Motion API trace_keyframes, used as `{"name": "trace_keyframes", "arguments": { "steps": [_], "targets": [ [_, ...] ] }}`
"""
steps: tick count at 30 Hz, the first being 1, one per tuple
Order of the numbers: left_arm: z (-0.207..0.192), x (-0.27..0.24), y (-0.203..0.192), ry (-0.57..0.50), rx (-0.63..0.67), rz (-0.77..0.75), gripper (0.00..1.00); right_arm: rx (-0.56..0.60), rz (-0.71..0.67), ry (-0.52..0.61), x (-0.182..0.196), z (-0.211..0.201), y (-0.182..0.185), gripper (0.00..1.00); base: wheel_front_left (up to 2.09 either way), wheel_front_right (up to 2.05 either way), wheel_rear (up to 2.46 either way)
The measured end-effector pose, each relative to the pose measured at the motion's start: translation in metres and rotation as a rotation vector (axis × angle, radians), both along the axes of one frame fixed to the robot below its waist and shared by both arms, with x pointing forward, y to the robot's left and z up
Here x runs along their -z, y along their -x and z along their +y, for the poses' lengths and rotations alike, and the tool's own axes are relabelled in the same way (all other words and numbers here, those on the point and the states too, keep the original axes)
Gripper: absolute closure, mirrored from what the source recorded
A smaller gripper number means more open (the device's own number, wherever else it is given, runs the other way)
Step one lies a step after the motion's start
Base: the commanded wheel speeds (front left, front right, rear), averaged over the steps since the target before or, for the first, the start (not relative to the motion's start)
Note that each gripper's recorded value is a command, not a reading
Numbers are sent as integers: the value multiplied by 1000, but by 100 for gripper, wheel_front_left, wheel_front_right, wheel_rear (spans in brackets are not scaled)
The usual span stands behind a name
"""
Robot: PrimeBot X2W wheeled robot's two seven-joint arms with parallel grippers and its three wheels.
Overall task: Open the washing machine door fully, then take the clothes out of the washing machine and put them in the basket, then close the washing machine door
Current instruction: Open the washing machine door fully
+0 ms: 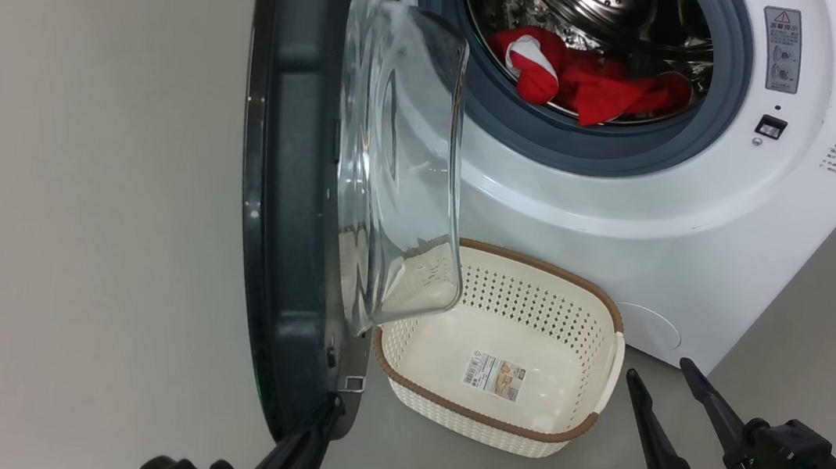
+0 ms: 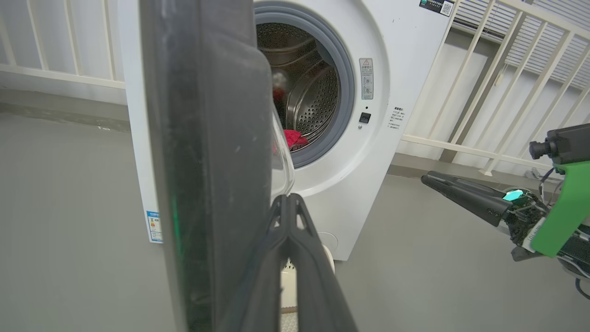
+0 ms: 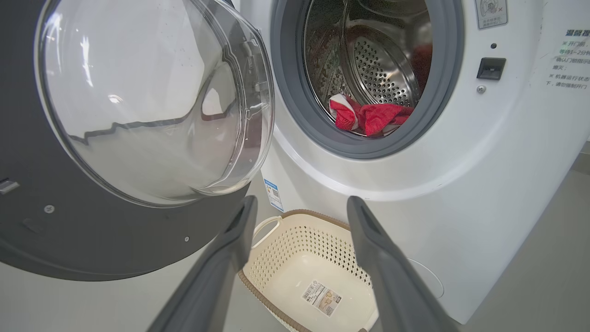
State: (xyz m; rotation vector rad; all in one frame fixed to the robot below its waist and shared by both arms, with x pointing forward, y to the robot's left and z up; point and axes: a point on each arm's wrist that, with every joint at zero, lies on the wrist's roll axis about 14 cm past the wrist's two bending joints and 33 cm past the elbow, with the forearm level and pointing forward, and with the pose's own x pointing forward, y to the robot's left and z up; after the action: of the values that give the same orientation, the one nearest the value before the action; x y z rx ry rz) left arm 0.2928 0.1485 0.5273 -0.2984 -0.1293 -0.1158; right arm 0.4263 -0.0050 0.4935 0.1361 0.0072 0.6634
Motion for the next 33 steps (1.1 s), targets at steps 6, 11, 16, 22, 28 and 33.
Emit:
{"name": "trace_keyframes", "arguments": {
  "steps": [6,11,16,22,28,33],
  "targets": [
    [4,3,-4,3,-8,9,100,-1,3,-1,1,0,0,0,0,0,0],
    [10,5,-6,14,-27,18,100,-1,4,-1,2,1,-1,0,0,0,0],
    [23,10,-7,24,-73,30,100,-2,3,-1,1,1,0,0,0,0,0],
    [58,10,-4,21,-180,33,100,-8,9,-2,4,3,-1,0,0,0,0],
    [102,15,5,8,-329,55,100,-16,15,-3,7,6,-3,0,0,0,0],
    [133,20,10,-16,-419,79,100,-21,24,-3,10,8,-4,0,0,0,0]
  ]
}}
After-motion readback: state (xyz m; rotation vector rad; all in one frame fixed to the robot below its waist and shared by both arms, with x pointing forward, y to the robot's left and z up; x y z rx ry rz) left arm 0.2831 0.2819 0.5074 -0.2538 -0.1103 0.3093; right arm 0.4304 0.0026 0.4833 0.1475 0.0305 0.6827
